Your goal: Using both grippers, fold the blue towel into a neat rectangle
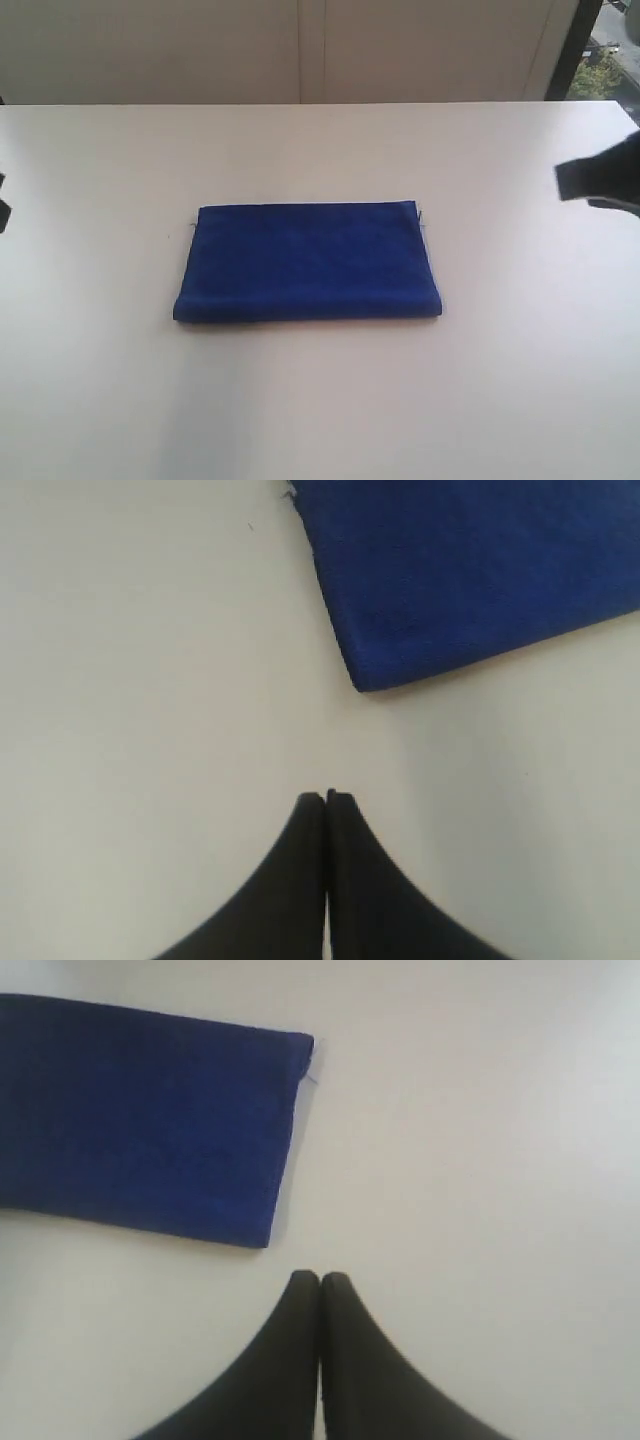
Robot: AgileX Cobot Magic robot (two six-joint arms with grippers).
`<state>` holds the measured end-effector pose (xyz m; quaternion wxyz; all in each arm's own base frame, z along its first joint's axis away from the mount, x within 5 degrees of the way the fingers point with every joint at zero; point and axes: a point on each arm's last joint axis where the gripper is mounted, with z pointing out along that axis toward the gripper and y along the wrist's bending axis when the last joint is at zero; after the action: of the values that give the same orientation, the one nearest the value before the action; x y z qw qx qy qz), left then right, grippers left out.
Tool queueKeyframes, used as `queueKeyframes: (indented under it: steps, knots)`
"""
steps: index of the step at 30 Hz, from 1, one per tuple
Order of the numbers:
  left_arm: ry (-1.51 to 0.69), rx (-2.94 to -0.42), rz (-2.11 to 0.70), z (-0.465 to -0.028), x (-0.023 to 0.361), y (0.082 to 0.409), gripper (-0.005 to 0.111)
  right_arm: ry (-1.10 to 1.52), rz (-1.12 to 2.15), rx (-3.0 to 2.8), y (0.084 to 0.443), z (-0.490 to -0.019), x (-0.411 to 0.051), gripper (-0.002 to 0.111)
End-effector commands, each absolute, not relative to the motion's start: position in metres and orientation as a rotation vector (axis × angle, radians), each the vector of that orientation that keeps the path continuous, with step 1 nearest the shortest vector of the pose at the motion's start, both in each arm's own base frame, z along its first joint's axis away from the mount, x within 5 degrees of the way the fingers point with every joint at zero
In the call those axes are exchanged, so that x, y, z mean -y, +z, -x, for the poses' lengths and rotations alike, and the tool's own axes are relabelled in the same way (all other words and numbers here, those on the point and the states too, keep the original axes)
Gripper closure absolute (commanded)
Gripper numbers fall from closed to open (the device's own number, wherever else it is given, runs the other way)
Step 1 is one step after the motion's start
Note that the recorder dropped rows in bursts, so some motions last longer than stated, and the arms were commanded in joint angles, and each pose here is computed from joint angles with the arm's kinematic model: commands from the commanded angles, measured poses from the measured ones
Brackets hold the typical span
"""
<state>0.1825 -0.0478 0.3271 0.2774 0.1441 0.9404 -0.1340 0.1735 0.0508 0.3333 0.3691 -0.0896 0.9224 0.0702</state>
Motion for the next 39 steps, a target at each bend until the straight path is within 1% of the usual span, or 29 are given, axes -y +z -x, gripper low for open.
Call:
queueKeyframes:
  steps: [1, 5, 10, 15, 20, 39]
  knots:
    - [-0.35, -2.44, -0.37, -0.138, 0.041, 0.317, 0.107, 0.198, 0.217, -2.226, 0.339, -0.123, -0.035, 0.108]
    - [-0.351, -2.357, -0.364, -0.102, 0.037, 0.307, 0.107, 0.217, 0.206, -2.096, 0.335, -0.08, -0.023, 0.108]
    - [-0.317, -2.213, -0.314, -0.088, 0.033, 0.293, 0.107, 0.203, 0.197, -1.89, 0.324, -0.054, -0.013, 0.108]
    - [-0.278, -2.092, -0.248, -0.096, 0.03, 0.286, 0.107, 0.156, 0.218, -1.684, 0.314, -0.06, -0.013, 0.108]
    - [-0.27, -2.099, -0.255, -0.095, 0.029, 0.285, 0.107, 0.148, 0.222, -1.725, 0.307, -0.06, -0.012, 0.108]
    - [-0.27, -2.099, -0.255, -0.095, 0.029, 0.285, 0.107, 0.145, 0.209, -1.71, 0.305, -0.057, -0.011, 0.108]
